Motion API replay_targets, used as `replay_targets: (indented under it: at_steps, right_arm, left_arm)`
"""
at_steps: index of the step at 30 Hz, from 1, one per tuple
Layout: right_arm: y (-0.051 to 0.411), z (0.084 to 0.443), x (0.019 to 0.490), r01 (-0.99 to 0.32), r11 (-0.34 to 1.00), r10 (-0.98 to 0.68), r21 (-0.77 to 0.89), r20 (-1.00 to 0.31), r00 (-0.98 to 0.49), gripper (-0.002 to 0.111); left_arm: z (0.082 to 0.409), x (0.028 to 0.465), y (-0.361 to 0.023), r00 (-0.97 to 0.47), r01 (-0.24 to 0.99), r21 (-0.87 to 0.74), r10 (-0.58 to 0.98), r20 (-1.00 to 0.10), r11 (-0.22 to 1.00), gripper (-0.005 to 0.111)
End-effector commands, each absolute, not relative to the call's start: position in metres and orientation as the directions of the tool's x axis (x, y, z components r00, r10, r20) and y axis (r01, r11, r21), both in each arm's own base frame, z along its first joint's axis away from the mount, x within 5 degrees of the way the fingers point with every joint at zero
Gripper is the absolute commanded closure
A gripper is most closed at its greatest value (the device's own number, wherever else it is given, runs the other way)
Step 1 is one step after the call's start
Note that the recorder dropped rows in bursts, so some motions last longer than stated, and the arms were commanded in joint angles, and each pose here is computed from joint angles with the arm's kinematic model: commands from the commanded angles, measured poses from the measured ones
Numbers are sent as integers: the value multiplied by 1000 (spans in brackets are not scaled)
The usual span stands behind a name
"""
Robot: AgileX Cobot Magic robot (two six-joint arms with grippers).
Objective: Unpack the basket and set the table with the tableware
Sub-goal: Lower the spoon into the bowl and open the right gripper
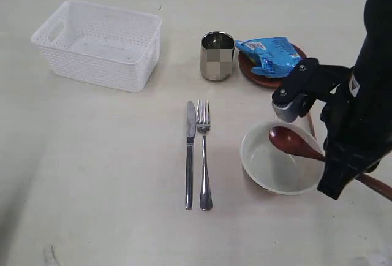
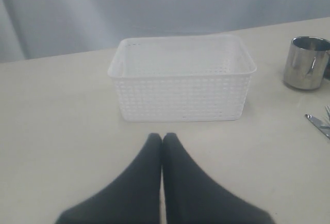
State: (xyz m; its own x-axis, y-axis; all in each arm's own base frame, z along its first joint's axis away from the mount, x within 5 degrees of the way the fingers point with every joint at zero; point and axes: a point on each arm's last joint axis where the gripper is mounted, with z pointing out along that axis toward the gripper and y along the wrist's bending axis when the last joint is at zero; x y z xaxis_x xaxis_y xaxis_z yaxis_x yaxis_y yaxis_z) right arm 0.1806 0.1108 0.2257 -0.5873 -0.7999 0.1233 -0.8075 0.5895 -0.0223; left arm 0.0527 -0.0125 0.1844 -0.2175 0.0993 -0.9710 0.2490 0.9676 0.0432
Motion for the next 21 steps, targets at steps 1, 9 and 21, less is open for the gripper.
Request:
replay_targets:
  at_steps: [1,9,21]
  right_arm:
    - [112,218,186,-820,572,-812,-28,118,-571,109]
    - [117,194,198,-831,556,-814,-25,182,-551,109]
    - [121,182,208,-821,570,-799,-45,206,-565,108]
  left_arm:
    - [184,52,-13,-216,255,44,101,-971,966,107]
    - [184,52,-13,-216,255,44,101,-971,966,107]
    - [184,52,-13,-216,255,44,101,-971,966,107]
